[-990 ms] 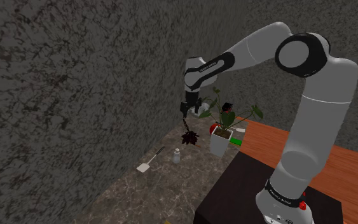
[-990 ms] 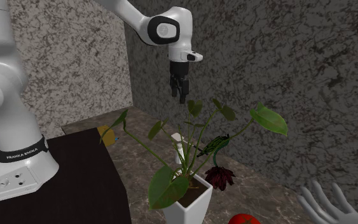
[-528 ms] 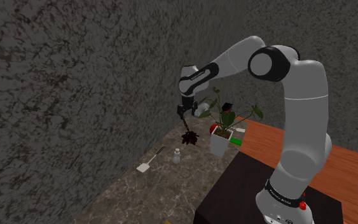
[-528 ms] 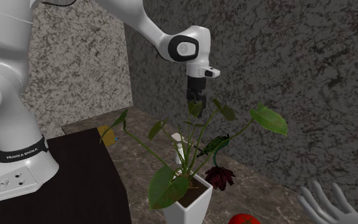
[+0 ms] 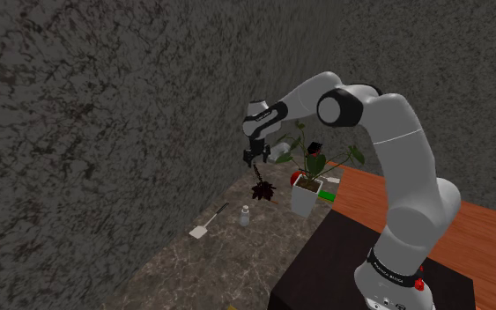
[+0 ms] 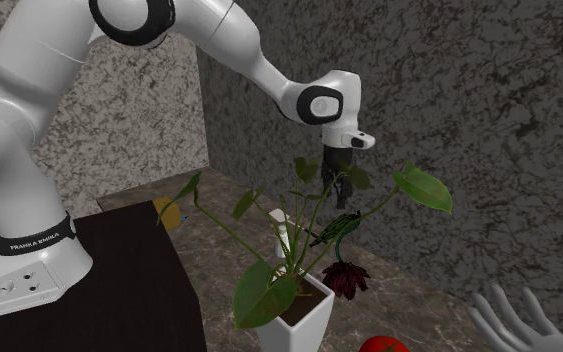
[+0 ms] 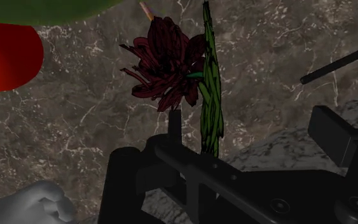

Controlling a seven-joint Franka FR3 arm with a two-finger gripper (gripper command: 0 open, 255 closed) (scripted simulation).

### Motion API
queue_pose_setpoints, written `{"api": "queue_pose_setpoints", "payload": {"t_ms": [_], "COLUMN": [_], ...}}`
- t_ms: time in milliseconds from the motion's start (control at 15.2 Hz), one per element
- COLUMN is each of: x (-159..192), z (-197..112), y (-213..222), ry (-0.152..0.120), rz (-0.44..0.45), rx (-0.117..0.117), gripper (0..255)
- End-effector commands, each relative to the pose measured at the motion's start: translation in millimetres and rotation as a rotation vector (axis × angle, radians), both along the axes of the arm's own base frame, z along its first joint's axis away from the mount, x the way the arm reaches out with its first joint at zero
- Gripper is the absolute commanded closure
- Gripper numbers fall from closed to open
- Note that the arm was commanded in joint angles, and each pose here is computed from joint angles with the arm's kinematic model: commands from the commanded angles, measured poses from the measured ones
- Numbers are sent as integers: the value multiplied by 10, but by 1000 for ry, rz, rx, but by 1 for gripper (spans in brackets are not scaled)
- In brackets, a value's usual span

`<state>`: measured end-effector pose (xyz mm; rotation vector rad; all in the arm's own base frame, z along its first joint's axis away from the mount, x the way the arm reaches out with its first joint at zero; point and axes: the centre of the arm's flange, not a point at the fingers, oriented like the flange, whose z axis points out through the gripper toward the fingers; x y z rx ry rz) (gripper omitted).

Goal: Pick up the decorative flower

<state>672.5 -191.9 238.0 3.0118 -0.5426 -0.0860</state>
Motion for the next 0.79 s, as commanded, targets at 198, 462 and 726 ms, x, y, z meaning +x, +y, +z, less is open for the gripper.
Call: {"api": "queue_pose_setpoints", "payload": {"t_ms": [198, 462, 726], "x": [304, 304, 303], "z": [-323, -534, -723], "y": [-332, -332, -332], "ry": [3, 3, 3], "rz": [-38, -38, -38], "rx": [-17, -17, -17], "gripper": [0, 0, 0]}}
